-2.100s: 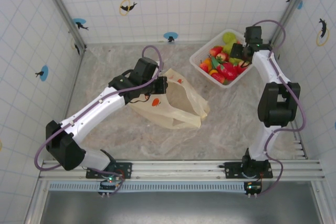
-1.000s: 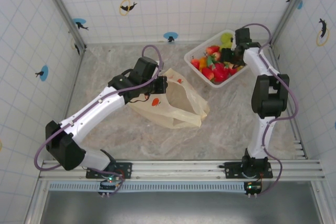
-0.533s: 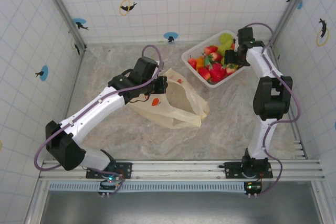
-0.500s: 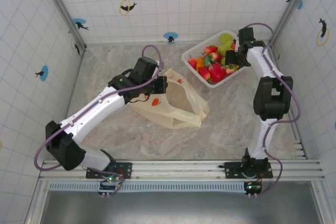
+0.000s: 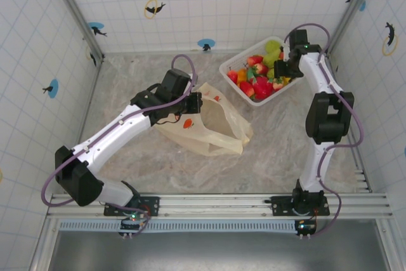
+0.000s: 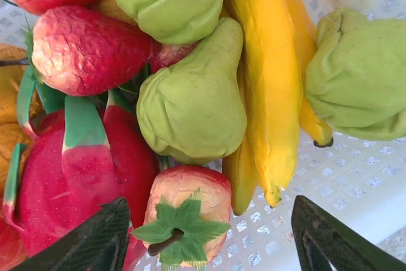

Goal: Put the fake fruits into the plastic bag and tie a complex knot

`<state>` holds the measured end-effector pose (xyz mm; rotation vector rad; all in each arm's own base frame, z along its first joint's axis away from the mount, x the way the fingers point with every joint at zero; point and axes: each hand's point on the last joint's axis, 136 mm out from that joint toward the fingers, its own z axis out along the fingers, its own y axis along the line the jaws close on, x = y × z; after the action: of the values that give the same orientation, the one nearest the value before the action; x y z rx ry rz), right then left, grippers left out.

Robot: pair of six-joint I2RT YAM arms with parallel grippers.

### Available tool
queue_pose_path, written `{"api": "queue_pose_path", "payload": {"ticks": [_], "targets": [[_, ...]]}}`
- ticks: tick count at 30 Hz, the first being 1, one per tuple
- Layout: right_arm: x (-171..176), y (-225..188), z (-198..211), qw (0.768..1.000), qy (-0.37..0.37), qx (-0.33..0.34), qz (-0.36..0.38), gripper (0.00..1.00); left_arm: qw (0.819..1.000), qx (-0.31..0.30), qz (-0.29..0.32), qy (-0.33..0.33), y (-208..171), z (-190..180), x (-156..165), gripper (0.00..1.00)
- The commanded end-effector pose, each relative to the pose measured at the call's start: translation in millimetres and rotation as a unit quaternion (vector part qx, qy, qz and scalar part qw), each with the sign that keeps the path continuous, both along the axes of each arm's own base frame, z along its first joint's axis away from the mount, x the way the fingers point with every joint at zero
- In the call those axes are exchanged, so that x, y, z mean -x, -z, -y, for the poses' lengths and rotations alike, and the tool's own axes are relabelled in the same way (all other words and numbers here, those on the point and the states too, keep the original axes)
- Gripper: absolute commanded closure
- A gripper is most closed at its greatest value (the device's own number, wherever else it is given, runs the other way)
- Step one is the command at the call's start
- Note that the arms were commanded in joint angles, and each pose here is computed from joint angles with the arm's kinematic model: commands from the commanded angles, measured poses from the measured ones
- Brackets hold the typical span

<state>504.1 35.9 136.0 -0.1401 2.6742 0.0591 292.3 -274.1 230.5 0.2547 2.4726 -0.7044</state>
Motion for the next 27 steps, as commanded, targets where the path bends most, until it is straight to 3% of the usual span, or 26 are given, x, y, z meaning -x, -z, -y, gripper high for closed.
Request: {"api": "queue_pose_path", "payload": {"ticks": [1, 10, 19, 27], "targets": [[-0.8, 3.0, -7.4, 1.000, -0.013, -0.002, -0.012, 0.34, 1.000, -0.011, 0.006, -0.003, -3.1, -6.3, -1.3, 1.00], [0.0, 15.7, -9.9, 0.999, -0.012, 0.017, -0.026, 0.51, 1.000, -0.012, 0.006, -0.003, -3.2, -6.1, -1.5, 1.00], [-1.9, 1.0, -8.1, 0.999, -0.008, 0.040, -0.011, 0.77, 1.000, -0.013, 0.005, -0.002, -2.2, -6.1, -1.4, 1.00], [1.3, -18.3, -4.4, 0.999, -0.004, 0.054, 0.006, 0.89, 1.000, -0.012, 0.006, -0.003, -2.9, -6.5, -1.4, 1.00]]}}
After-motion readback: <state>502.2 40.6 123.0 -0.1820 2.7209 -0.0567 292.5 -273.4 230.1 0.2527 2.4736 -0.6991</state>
